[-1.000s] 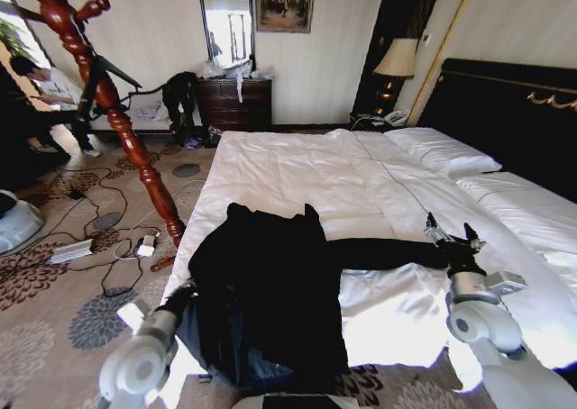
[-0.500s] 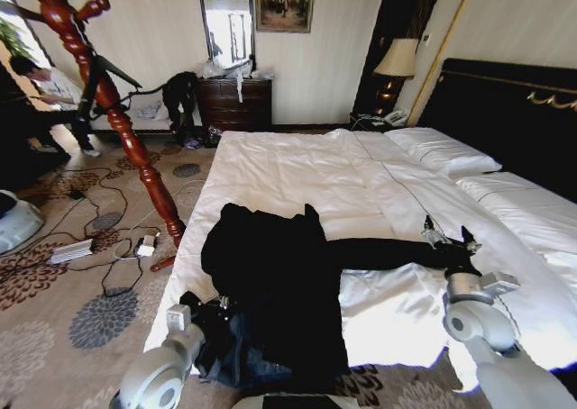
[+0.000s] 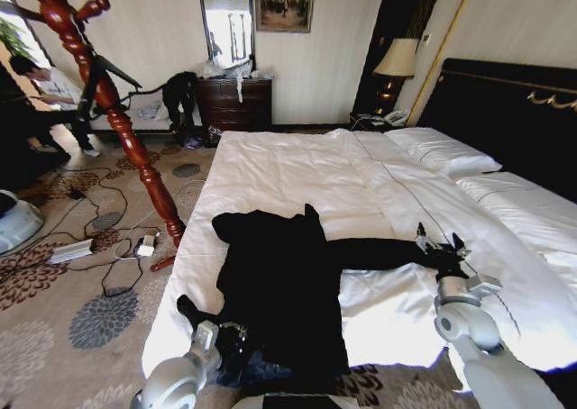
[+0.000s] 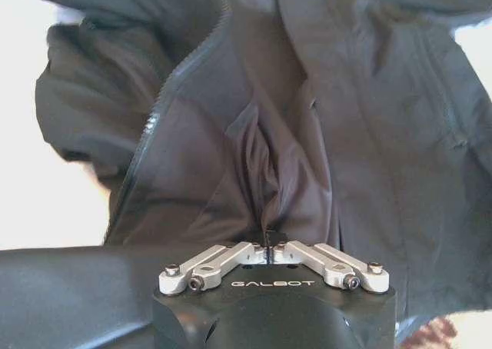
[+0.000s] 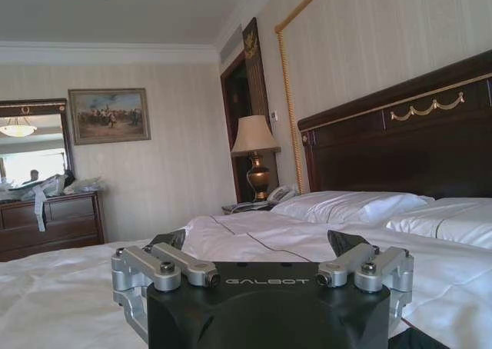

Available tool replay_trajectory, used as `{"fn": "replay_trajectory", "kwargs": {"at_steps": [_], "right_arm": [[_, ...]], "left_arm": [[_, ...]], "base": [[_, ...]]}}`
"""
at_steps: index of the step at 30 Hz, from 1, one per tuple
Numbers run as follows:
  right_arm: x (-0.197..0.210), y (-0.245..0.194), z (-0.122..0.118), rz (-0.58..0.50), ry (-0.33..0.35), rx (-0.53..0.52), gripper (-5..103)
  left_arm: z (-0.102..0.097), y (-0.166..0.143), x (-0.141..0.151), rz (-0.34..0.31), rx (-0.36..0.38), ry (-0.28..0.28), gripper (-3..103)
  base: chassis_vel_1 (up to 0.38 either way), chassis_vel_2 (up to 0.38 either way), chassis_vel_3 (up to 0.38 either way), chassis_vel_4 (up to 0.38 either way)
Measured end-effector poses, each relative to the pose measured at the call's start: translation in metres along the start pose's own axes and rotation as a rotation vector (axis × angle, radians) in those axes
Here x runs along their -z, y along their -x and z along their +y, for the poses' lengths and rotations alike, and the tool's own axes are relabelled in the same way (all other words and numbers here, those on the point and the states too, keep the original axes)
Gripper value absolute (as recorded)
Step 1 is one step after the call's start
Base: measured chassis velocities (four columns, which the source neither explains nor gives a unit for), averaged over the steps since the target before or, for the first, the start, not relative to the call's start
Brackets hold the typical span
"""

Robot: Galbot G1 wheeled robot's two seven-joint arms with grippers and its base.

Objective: Pick up the clothes from the bed and hang them on the clothes hanger.

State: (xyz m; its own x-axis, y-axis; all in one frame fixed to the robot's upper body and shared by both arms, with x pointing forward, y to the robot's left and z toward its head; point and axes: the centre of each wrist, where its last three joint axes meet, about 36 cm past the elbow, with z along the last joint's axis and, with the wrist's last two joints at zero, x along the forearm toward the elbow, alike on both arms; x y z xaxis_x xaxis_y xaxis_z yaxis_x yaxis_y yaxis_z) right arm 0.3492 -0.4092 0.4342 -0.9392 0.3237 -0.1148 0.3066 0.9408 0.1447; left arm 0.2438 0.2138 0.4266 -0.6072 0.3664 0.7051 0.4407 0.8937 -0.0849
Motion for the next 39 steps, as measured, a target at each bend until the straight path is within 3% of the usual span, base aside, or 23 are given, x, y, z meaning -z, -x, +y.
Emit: {"fn": "replay_trajectory", "kwargs": {"at_steps": [2, 4, 6, 8, 9, 13, 14, 17, 19, 21, 22, 23, 24, 26, 27, 31, 32, 35, 39], "right_arm": [[0.000, 0.000, 0.000, 0.000, 0.000, -0.002, 100], [0.000, -0.002, -0.001, -0.002, 0.002, -0.007, 100], [0.000, -0.002, -0.001, -0.003, 0.002, -0.008, 100], [0.003, -0.006, -0.002, -0.009, 0.000, -0.013, 100], [0.003, -0.006, -0.002, -0.009, 0.000, -0.013, 100], [0.007, -0.009, -0.002, -0.018, -0.001, -0.012, 100], [0.007, -0.009, -0.002, -0.018, -0.001, -0.012, 100], [0.009, -0.010, 0.000, -0.024, 0.004, -0.009, 100], [0.009, -0.010, 0.001, -0.025, 0.004, -0.008, 100], [0.011, -0.012, 0.002, -0.028, 0.008, -0.004, 100], [0.012, -0.013, 0.003, -0.030, 0.009, -0.002, 100], [0.012, -0.013, 0.003, -0.030, 0.009, -0.002, 100], [0.013, -0.014, 0.003, -0.033, 0.009, -0.002, 100], [0.018, -0.017, 0.004, -0.042, 0.011, 0.002, 100], [0.018, -0.017, 0.004, -0.042, 0.011, 0.002, 100], [0.026, -0.018, 0.007, -0.054, 0.012, 0.019, 100], [0.026, -0.018, 0.007, -0.054, 0.012, 0.019, 100], [0.030, -0.019, 0.005, -0.054, 0.004, 0.023, 100], [0.033, -0.018, 0.005, -0.057, 0.001, 0.028, 100]], "left_arm": [[-0.001, -0.003, 0.001, -0.001, 0.001, -0.010, 3], [-0.006, -0.017, 0.012, -0.026, -0.021, -0.079, 19], [-0.008, -0.022, 0.017, -0.031, -0.035, -0.109, 19], [-0.011, -0.039, 0.035, -0.044, -0.088, -0.196, 30], [-0.011, -0.039, 0.035, -0.044, -0.088, -0.196, 30], [0.004, -0.065, 0.066, -0.145, -0.085, -0.375, 52], [0.004, -0.065, 0.066, -0.145, -0.085, -0.375, 52], [0.031, -0.081, 0.084, -0.244, 0.024, -0.493, 62], [0.036, -0.083, 0.086, -0.257, 0.054, -0.503, 68], [0.060, -0.093, 0.091, -0.298, 0.229, -0.548, 79], [0.068, -0.094, 0.089, -0.287, 0.309, -0.571, 85], [0.068, -0.094, 0.089, -0.287, 0.309, -0.571, 85], [0.075, -0.091, 0.084, -0.267, 0.374, -0.601, 89], [0.081, -0.084, 0.075, -0.242, 0.428, -0.663, 94], [0.081, -0.084, 0.075, -0.242, 0.428, -0.663, 94], [0.090, -0.077, 0.063, -0.175, 0.442, -0.903, 100], [0.090, -0.077, 0.063, -0.175, 0.442, -0.903, 100], [0.090, -0.079, 0.055, -0.122, 0.426, -0.978, 100], [0.093, -0.078, 0.049, -0.099, 0.444, -0.986, 100]], "base": [[0.000, 0.000, 0.000, 0.000], [0.000, 0.000, 0.000, 0.000], [0.000, 0.000, 0.000, 0.000], [0.000, 0.000, 0.000, 0.000], [0.000, 0.000, 0.000, 0.000], [0.000, 0.000, 0.000, 0.000], [0.000, 0.000, 0.000, 0.000], [0.000, 0.000, 0.000, 0.000], [0.000, 0.000, 0.000, 0.000], [0.000, 0.000, 0.000, 0.000], [0.000, 0.000, 0.000, 0.000], [0.000, 0.000, 0.000, 0.000], [0.000, 0.000, 0.000, 0.000], [0.000, 0.000, 0.000, 0.000], [0.000, 0.000, 0.000, 0.000], [0.000, 0.000, 0.000, 0.000], [0.000, 0.000, 0.000, 0.000], [0.000, 0.000, 0.000, 0.000], [0.000, 0.000, 0.000, 0.000]]}}
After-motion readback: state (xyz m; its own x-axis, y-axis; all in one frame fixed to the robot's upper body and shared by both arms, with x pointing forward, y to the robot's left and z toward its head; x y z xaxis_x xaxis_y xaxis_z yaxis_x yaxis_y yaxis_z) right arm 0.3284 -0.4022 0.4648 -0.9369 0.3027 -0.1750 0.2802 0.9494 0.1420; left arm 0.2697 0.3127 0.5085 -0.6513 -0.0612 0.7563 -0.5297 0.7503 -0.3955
